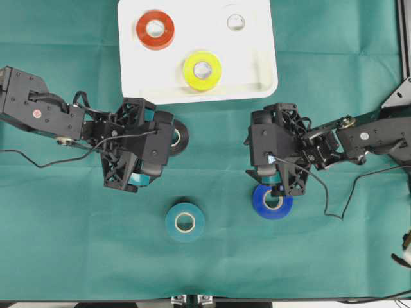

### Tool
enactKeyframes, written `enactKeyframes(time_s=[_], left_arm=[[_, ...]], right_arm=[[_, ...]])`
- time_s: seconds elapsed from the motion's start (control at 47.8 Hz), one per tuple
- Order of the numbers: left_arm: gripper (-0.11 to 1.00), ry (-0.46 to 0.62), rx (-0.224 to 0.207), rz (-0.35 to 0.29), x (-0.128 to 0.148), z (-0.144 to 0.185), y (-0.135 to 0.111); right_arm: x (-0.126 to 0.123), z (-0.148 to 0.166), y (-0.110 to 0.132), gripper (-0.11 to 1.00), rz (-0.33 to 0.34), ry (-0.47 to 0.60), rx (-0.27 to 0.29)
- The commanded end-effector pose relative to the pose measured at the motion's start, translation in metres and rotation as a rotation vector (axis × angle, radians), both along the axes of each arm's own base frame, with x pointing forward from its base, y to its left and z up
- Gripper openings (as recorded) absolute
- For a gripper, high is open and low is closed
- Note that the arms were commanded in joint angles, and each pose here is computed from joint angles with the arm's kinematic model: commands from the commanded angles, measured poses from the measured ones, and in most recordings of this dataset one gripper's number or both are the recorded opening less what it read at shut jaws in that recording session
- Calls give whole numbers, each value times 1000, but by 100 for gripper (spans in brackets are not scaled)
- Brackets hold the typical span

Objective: Put the tape alternately from left to right into the white case.
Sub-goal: 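Move the left gripper over the black tape roll and lower into its hole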

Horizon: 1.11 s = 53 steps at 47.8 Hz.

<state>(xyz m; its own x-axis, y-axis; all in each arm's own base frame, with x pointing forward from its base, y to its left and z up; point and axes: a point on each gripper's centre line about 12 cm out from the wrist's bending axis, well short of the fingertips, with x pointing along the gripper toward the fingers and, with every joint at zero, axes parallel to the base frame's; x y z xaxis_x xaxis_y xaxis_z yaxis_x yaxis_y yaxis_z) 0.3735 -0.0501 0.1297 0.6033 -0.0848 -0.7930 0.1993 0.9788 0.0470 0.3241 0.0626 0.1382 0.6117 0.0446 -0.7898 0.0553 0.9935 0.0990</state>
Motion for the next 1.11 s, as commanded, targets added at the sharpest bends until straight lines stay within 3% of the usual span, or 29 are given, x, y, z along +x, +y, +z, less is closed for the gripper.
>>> enactKeyframes(time_s=[0.0,1.087], left_arm=[[68,-37,-2,6,7,9,2],[68,27,8,36,14,-23,15]], right_arm=[[2,8,2,79,6,-31,10],[5,10,4,79,15,-56,25]])
